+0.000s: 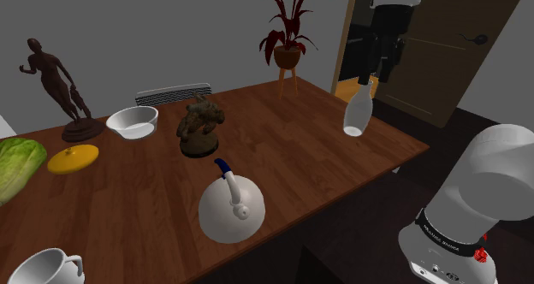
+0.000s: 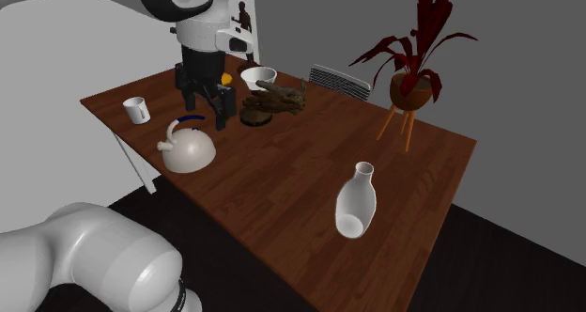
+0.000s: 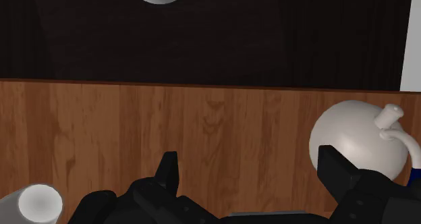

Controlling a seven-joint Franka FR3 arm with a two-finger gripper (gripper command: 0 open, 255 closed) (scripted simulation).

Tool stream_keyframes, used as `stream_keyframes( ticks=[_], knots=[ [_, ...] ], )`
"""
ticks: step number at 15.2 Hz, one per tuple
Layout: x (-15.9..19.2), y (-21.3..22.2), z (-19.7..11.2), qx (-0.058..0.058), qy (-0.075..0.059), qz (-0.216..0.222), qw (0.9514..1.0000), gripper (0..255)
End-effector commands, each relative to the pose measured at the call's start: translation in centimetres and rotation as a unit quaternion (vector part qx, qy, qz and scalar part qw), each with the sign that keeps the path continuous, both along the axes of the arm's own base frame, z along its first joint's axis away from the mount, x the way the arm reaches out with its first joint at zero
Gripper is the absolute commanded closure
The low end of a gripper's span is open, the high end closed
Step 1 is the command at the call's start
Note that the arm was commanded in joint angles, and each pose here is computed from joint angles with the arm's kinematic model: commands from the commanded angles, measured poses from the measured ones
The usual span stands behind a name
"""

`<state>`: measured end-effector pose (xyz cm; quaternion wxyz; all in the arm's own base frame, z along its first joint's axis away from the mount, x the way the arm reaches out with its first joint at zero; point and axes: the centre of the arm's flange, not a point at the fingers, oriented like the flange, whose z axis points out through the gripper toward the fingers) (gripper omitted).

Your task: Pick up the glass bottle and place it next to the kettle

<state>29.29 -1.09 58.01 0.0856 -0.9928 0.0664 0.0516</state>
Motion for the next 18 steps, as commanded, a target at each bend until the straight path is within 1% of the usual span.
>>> stream_keyframes(
  ticks=[1, 18],
  knots=[
    [0.0, 0.0, 0.0, 0.000, 0.000, 0.000, 1.0000, 0],
    [6.8, -18.3, -7.5, -0.048, -0.017, -0.007, 0.9987, 0]
  ],
)
